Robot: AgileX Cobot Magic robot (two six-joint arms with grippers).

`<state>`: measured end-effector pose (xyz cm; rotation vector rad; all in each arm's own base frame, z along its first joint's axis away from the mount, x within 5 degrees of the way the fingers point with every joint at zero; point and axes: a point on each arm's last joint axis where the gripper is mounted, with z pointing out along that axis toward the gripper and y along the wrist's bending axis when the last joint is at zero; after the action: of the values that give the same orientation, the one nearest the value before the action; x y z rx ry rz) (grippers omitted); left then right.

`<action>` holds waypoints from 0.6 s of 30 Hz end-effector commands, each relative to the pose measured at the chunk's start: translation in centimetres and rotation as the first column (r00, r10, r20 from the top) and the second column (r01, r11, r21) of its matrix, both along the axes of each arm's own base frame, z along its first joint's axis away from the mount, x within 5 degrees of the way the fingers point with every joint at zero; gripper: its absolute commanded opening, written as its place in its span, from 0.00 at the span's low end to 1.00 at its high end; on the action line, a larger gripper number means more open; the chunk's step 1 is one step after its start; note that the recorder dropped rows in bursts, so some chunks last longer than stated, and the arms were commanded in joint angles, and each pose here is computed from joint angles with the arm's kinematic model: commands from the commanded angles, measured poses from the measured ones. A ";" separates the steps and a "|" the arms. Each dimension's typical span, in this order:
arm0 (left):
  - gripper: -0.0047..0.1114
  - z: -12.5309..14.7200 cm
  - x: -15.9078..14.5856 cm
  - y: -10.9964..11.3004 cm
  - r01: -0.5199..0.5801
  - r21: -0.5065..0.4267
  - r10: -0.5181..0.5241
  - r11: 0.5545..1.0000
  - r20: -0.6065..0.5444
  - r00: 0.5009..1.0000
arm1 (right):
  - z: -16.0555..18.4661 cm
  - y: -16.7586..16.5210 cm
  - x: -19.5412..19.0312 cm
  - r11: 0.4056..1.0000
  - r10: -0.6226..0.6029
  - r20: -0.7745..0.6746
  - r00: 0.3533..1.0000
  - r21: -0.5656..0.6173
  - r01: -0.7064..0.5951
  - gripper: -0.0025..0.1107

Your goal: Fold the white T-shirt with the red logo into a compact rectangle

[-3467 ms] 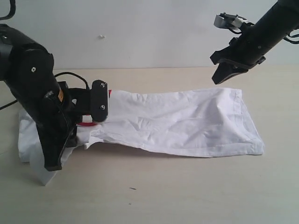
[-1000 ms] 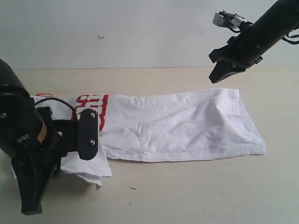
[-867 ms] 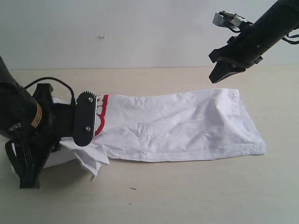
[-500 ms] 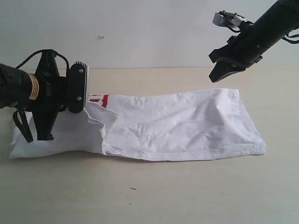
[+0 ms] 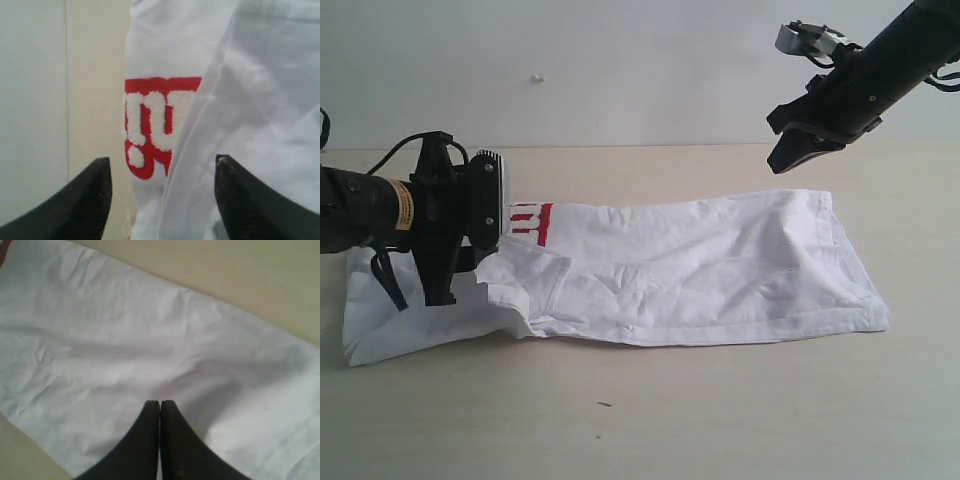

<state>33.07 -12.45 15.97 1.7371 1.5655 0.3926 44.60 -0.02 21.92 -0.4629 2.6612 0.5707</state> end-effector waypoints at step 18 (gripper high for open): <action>0.04 6.8 -4.3 2.7 -0.665 -0.219 0.584 0.714 -0.339 0.738 | 0.2 0.2 -0.1 1.000 0.008 0.009 1.000 0.009 -0.008 0.05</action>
<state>30.00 -9.66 23.40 1.0368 2.0898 0.2689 44.63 -0.03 21.92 -0.4611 2.6589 0.5679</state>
